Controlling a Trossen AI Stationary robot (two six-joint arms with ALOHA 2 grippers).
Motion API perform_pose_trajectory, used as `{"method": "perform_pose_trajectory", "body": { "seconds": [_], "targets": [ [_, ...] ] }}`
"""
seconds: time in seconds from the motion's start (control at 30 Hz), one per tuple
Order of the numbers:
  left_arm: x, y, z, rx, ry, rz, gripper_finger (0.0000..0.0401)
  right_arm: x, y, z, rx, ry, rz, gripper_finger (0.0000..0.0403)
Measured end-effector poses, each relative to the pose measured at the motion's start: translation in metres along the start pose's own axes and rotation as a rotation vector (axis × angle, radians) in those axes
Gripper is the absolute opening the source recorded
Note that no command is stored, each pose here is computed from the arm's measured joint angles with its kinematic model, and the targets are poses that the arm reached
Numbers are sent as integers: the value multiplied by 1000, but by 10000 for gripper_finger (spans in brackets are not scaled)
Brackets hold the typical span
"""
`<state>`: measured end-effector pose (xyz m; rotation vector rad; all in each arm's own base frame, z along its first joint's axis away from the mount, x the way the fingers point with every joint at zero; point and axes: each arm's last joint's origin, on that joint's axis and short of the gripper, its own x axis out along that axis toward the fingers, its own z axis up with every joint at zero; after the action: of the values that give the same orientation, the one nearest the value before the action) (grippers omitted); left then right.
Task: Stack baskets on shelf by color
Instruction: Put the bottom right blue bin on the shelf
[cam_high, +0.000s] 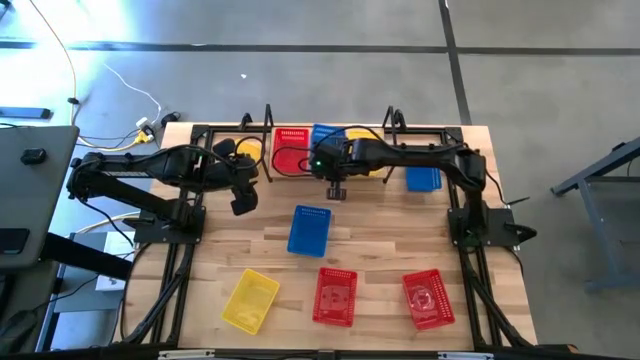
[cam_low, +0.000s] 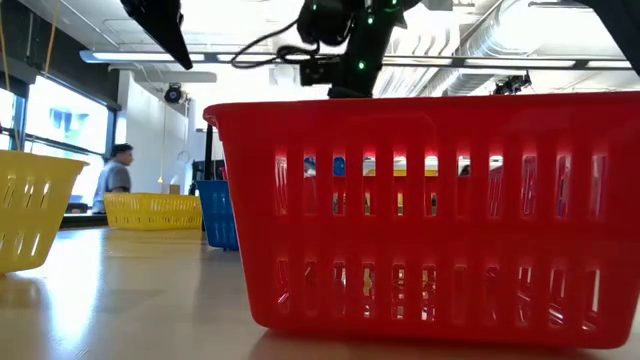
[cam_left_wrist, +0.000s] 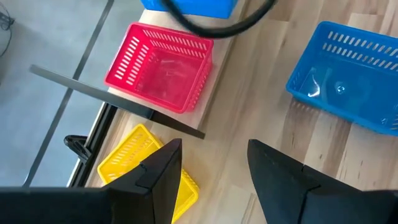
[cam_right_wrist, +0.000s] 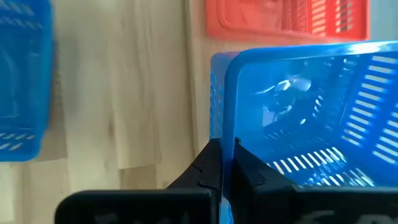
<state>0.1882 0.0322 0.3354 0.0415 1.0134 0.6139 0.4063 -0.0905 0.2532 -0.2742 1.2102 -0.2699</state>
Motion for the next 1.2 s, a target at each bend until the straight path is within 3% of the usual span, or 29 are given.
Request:
{"method": "perform_pose_trajectory", "body": {
  "seconds": [0.17, 0.5, 0.87, 1.2],
  "targets": [
    [0, 0, 0, -13, 0, -1, 174, 13, -5, -5, 0, 56, 7, 0],
    [0, 0, 0, -22, 0, 0, 174, 18, -18, -8, 38, 36, 62, 0],
    [0, 0, 0, -22, 0, 1, 174, 18, -12, -5, 35, 9, 106, 0],
    [0, 0, 0, -23, 0, 3, 174, 38, -12, -7, 31, 58, 84, 0]
  ]
}}
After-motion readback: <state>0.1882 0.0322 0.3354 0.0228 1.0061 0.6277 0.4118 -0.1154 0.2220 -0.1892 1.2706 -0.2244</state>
